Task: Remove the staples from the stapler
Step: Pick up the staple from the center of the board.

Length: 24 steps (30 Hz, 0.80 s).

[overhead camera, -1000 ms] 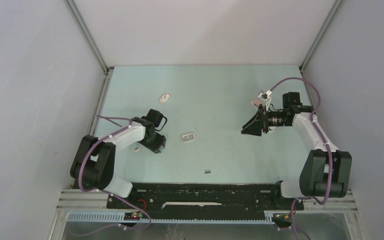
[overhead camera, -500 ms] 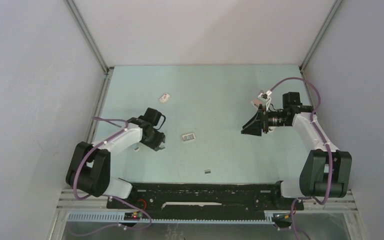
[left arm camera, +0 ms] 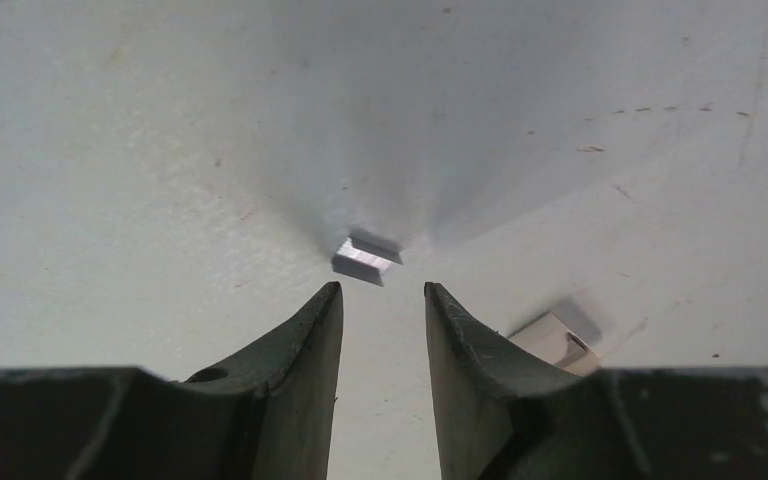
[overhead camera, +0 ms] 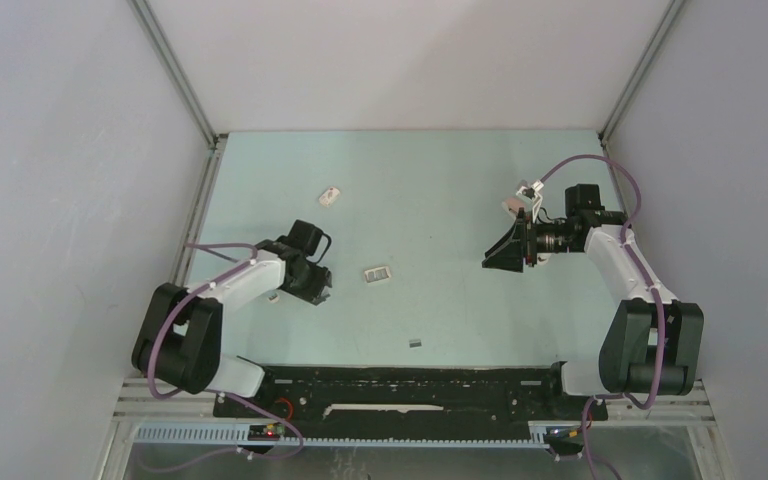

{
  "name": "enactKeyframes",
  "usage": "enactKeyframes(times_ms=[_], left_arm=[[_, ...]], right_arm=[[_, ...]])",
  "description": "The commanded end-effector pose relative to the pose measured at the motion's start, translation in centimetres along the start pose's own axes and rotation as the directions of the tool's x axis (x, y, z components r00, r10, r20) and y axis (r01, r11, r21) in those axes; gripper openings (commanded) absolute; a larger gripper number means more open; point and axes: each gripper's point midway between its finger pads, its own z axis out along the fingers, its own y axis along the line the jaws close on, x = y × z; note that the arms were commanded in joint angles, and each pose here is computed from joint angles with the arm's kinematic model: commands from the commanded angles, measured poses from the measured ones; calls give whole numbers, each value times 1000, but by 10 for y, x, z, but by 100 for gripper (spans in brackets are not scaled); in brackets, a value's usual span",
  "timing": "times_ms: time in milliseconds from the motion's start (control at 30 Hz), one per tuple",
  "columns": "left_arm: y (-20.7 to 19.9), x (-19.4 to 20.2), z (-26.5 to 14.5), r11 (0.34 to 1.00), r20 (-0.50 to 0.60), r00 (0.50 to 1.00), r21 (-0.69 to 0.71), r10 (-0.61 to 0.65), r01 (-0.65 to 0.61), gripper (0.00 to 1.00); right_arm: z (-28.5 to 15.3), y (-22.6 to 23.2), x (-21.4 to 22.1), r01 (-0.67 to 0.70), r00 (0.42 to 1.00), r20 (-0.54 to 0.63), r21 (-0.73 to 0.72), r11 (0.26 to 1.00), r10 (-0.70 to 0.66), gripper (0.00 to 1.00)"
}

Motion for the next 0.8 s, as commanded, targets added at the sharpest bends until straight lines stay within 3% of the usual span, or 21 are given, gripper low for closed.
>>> enactKeyframes(times_ms=[0, 767], left_arm=[[8, 4, 6, 999, -12, 999, -9, -37, 37, 42], [11, 12, 14, 999, -35, 999, -11, -37, 36, 42]], right_arm=[[-3, 3, -9, 35, 999, 23, -10, 999, -35, 55], [-2, 3, -8, 29, 999, 24, -13, 999, -29, 56]])
